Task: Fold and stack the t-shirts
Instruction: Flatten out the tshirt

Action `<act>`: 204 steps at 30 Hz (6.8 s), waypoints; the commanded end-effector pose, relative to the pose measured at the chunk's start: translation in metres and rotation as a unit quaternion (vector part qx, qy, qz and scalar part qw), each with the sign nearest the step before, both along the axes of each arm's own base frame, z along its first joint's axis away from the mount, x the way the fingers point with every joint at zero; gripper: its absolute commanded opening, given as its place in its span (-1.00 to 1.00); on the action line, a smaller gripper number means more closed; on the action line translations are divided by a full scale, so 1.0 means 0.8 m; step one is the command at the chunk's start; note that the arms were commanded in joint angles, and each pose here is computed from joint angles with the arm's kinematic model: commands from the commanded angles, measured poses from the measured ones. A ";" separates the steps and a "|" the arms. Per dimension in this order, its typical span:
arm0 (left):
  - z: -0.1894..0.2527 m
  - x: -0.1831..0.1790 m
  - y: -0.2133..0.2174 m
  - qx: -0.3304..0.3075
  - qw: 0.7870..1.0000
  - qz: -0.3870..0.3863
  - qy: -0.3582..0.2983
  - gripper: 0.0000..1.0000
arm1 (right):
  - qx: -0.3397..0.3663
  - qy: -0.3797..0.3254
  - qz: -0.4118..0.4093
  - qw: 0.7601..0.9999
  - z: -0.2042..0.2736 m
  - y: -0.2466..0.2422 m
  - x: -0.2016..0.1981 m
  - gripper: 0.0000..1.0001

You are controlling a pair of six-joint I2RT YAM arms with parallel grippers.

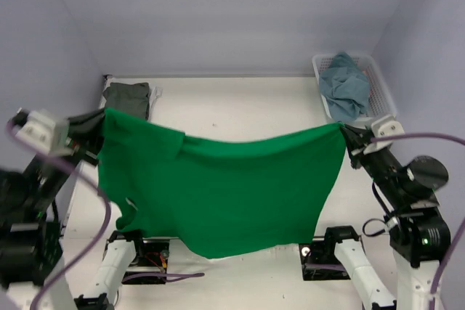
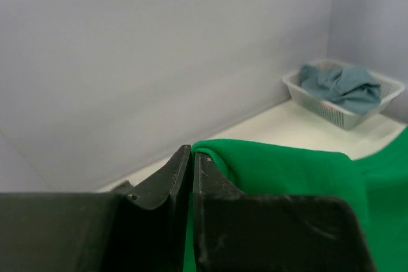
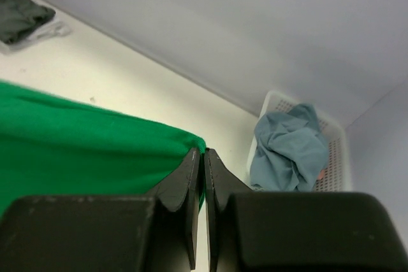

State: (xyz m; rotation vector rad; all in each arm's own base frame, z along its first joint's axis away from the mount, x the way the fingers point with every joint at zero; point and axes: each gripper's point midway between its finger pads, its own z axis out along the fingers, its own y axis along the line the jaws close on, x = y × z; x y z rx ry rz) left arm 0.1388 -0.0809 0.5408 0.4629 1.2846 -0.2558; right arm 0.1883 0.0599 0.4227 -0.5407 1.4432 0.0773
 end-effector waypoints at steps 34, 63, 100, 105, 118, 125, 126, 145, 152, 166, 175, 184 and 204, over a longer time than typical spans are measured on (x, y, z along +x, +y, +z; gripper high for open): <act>-0.293 0.468 -0.039 0.112 0.973 0.057 0.193 -1.00 | -0.054 0.156 -0.038 0.986 -0.214 0.008 0.363 -1.00; -0.004 -0.012 -0.017 0.075 0.994 -0.069 -0.041 -1.00 | 0.014 -0.101 0.019 0.995 0.080 0.008 -0.009 -1.00; 0.042 0.073 0.003 0.036 0.994 -0.017 -0.098 -1.00 | 0.029 -0.124 -0.047 0.991 0.050 -0.018 0.043 -1.00; -0.016 0.190 0.034 0.053 0.997 0.020 -0.045 -1.00 | 0.001 -0.088 -0.061 0.994 -0.007 -0.022 0.115 -1.00; -0.198 0.353 -0.012 0.100 0.992 0.001 0.082 -1.00 | -0.046 0.040 -0.073 0.996 -0.137 -0.031 0.230 -1.00; -0.262 0.378 -0.053 0.138 0.984 0.008 0.110 -1.00 | -0.058 0.098 -0.081 0.990 -0.197 -0.030 0.281 -1.00; -0.266 0.383 -0.052 0.137 0.984 0.017 0.114 -1.00 | -0.062 0.112 -0.078 0.989 -0.211 -0.028 0.288 -1.00; -0.360 0.500 -0.052 0.191 0.961 0.109 0.165 -1.00 | -0.089 0.155 -0.138 0.974 -0.300 -0.031 0.383 -1.00; -0.365 0.549 -0.061 0.197 0.960 0.124 0.155 -1.00 | -0.090 0.171 -0.177 0.965 -0.327 -0.046 0.419 -1.00; -0.381 0.649 -0.065 0.191 0.953 0.178 0.153 -1.00 | -0.068 0.168 -0.247 0.952 -0.344 -0.086 0.483 -1.00; -0.423 0.688 -0.078 0.202 0.946 0.190 0.169 -1.00 | -0.072 0.198 -0.255 0.944 -0.391 -0.089 0.511 -1.00; -0.460 0.714 -0.112 0.232 0.940 0.200 0.152 0.04 | -0.089 0.216 -0.268 0.935 -0.419 -0.093 0.515 -1.00; -0.357 0.645 -0.091 0.237 0.931 0.241 0.137 0.52 | -0.075 0.180 -0.259 0.946 -0.299 -0.046 0.441 -0.94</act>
